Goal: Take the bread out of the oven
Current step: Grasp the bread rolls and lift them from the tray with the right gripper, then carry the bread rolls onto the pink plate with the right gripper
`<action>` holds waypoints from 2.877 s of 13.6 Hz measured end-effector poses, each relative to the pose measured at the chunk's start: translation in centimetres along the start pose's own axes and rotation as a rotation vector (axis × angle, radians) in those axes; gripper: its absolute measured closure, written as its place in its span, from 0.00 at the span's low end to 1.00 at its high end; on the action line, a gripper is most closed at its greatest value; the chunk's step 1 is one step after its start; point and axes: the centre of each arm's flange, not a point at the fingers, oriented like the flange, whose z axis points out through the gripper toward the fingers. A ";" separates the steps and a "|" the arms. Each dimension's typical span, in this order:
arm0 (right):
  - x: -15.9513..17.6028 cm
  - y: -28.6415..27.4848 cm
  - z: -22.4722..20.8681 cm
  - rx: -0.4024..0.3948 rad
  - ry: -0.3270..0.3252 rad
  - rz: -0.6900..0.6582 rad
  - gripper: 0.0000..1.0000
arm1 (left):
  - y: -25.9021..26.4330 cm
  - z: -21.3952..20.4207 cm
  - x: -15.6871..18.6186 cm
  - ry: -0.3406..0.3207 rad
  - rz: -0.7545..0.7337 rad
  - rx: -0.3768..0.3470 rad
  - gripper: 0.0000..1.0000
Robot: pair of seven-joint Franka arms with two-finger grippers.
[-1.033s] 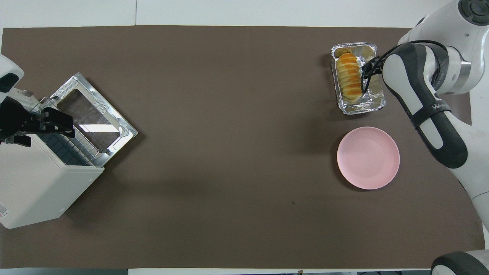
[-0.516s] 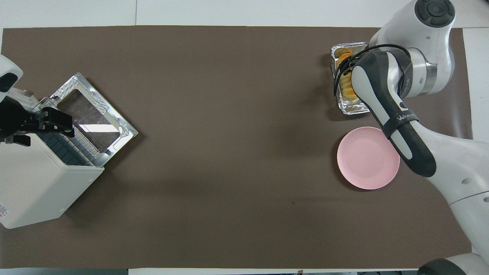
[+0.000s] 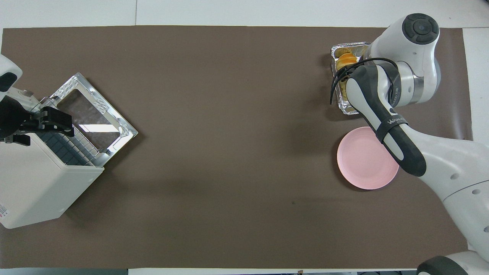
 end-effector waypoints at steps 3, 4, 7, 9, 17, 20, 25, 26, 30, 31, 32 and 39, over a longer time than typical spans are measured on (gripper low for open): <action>-0.2 0.1 0.4 0.000 -0.002 0.016 0.02 | 0.0 -0.1 0.0 0.001 0.000 0.000 0.00; -0.2 0.1 0.5 0.000 -0.003 0.020 0.03 | 0.0 -0.1 0.0 0.002 0.000 -0.001 0.00; -0.3 0.1 0.6 0.001 -0.005 0.030 0.35 | 0.0 -0.1 -0.1 0.003 -0.001 -0.001 0.00; -0.3 0.1 0.5 0.001 -0.003 0.040 0.60 | -0.1 -0.2 -0.1 0.004 -0.001 -0.001 0.00; 0.0 0.8 -2.8 -0.007 -0.071 0.052 0.92 | -0.1 -0.2 -0.1 0.006 0.000 -0.002 0.00; 0.0 0.9 -7.2 -0.011 -0.072 0.055 0.92 | -0.1 -0.3 -0.1 0.007 -0.001 -0.003 0.00; -4.8 0.2 -14.5 0.012 -0.161 0.058 0.92 | -0.1 -0.3 -0.1 0.007 -0.001 -0.003 0.00; -6.5 0.0 -15.2 0.029 -0.171 0.062 0.92 | -0.1 -0.3 -0.1 0.007 -0.001 -0.003 0.00; -14.8 -0.2 -14.0 0.041 -0.126 0.079 0.92 | 0.0 -0.3 -0.1 0.007 0.000 -0.004 0.00; -17.1 -0.2 -12.7 0.043 -0.110 0.085 0.92 | 0.0 -0.3 -0.2 0.008 0.001 -0.004 0.00; -19.2 -0.2 -11.3 0.046 -0.089 0.092 0.92 | 0.0 -0.3 -0.2 0.008 0.001 -0.005 0.00; -27.4 -1.1 -3.6 0.050 -0.001 0.101 0.92 | 0.0 -0.4 -0.2 0.010 0.001 -0.006 0.00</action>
